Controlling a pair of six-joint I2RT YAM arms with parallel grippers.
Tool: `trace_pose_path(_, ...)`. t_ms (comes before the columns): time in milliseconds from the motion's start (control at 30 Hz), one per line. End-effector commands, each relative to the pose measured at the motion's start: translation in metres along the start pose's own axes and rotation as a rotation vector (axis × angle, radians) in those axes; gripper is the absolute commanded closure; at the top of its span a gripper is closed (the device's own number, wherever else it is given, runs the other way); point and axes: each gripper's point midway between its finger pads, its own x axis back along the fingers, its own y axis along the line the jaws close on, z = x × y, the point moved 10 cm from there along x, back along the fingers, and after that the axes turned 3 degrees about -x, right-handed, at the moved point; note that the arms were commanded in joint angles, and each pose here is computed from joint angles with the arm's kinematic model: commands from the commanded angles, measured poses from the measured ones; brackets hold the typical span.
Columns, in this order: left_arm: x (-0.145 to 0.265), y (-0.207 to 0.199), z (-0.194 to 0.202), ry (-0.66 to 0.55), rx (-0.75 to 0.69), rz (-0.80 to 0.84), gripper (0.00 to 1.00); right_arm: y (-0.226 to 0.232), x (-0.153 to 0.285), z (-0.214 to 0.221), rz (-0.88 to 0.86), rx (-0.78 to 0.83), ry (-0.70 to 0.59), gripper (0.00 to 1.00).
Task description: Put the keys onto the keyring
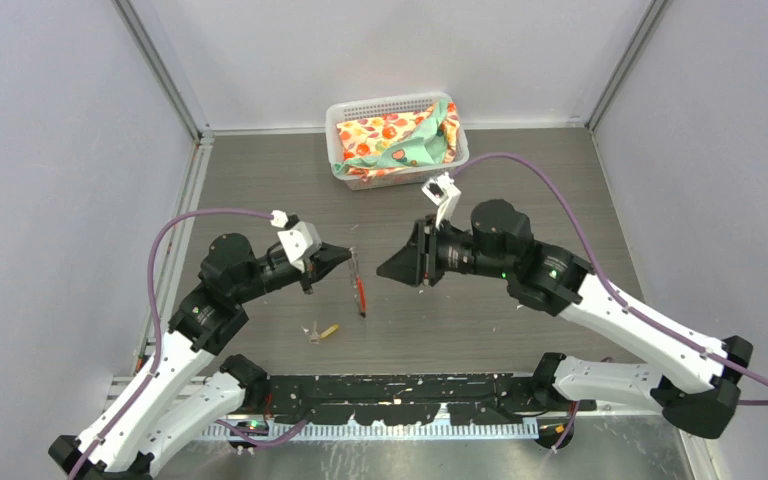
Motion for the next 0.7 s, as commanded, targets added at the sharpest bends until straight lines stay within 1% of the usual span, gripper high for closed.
trace_pose_path(0, 0.003, 0.023, 0.009, 0.065, -0.013, -0.272, 1.0, -0.017, 0.025, 0.026, 0.097, 0.224, 0.009, 0.6)
trace_pose_path(67, 0.008, 0.026, 0.008, 0.062, -0.031, -0.308, 1.0, -0.034, 0.02, 0.049, 0.128, 0.326, 0.053, 0.52)
trace_pose_path(133, 0.014, 0.027, 0.007, 0.071, -0.048, -0.336, 1.0, -0.048, 0.01, 0.07, 0.155, 0.392, 0.123, 0.44)
trace_pose_path(233, 0.026, 0.031, 0.005, 0.103, -0.093, -0.413, 1.0, -0.06, -0.015, 0.093, 0.137, 0.481, 0.212, 0.3)
trace_pose_path(333, 0.037, 0.036, 0.003, 0.128, -0.138, -0.498, 1.0, -0.069, -0.046, 0.103, 0.108, 0.573, 0.248, 0.24)
trace_pose_path(433, 0.047, 0.04, 0.004, 0.165, -0.151, -0.556, 1.0, -0.081, -0.08, 0.108, 0.081, 0.675, 0.283, 0.22)
trace_pose_path(467, 0.055, 0.041, 0.01, 0.204, -0.139, -0.592, 1.0, -0.092, -0.119, 0.117, 0.002, 0.753, 0.318, 0.21)
trace_pose_path(500, 0.057, 0.041, 0.013, 0.22, -0.13, -0.6, 1.0, -0.096, -0.131, 0.121, -0.029, 0.77, 0.328, 0.21)
trace_pose_path(567, 0.06, 0.04, 0.018, 0.258, -0.112, -0.605, 1.0, -0.105, -0.15, 0.125, -0.119, 0.77, 0.338, 0.21)
trace_pose_path(667, 0.065, 0.041, 0.025, 0.319, -0.103, -0.642, 1.0, -0.123, -0.173, 0.123, -0.216, 0.737, 0.314, 0.26)
